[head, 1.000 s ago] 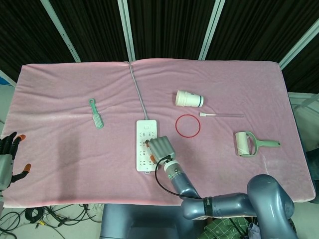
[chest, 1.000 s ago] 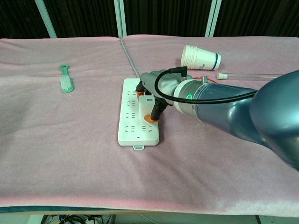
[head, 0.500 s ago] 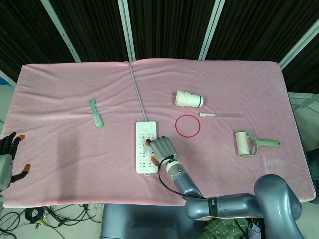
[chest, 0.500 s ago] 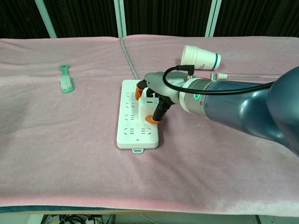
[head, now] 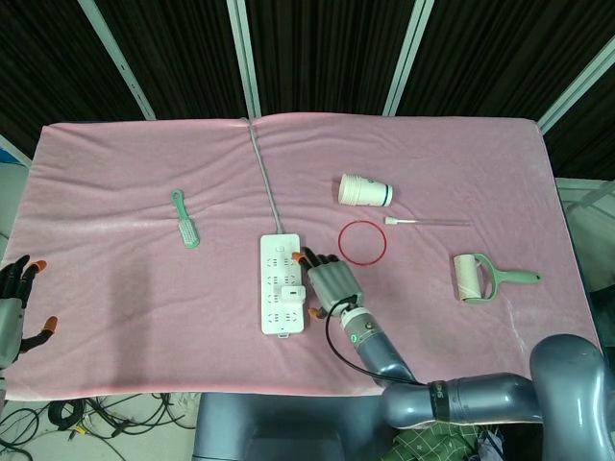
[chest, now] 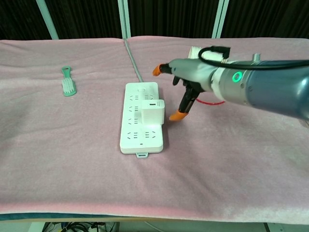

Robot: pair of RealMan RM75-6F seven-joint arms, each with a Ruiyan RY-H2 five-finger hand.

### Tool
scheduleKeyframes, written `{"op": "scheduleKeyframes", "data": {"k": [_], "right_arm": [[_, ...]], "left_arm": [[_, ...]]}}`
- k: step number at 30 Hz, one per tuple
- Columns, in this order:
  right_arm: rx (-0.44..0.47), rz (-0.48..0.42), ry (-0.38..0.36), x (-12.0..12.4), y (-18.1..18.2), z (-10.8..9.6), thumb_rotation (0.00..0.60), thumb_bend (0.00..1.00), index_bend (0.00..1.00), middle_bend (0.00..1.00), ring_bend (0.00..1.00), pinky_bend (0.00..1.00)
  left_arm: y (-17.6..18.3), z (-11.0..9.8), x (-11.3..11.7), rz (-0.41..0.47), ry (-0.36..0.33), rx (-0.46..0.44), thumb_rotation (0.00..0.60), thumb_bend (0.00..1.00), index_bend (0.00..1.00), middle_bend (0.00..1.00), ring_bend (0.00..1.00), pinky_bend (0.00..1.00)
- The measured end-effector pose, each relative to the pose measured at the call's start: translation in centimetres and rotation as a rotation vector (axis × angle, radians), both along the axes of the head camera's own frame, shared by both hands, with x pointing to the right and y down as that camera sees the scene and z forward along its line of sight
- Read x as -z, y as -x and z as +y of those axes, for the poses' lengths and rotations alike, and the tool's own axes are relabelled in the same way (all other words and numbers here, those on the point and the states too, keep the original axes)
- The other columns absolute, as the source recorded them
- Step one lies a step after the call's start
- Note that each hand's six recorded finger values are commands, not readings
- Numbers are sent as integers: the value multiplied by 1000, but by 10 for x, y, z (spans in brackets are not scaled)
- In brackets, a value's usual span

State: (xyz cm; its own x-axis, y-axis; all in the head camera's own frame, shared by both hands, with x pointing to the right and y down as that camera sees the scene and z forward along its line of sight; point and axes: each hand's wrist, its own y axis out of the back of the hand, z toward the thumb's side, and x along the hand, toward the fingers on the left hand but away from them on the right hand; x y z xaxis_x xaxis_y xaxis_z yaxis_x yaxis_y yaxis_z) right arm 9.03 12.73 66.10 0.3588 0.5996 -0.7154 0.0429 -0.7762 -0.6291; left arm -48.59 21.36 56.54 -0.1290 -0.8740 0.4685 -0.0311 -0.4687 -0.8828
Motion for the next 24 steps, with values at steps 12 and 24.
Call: {"op": "scheduleKeyframes", "data": {"k": [12, 24], "right_arm": [[-149, 53, -165, 66, -128, -36, 600, 112, 74, 17, 166, 163], [-172, 278, -400, 87, -256, 39, 600, 113, 73, 17, 166, 160]], "left_arm": [[-2, -1, 1, -2, -16, -8, 600, 313, 93, 3, 0, 0], [-16, 1, 10, 3, -80, -72, 600, 313, 93, 3, 0, 0]]}}
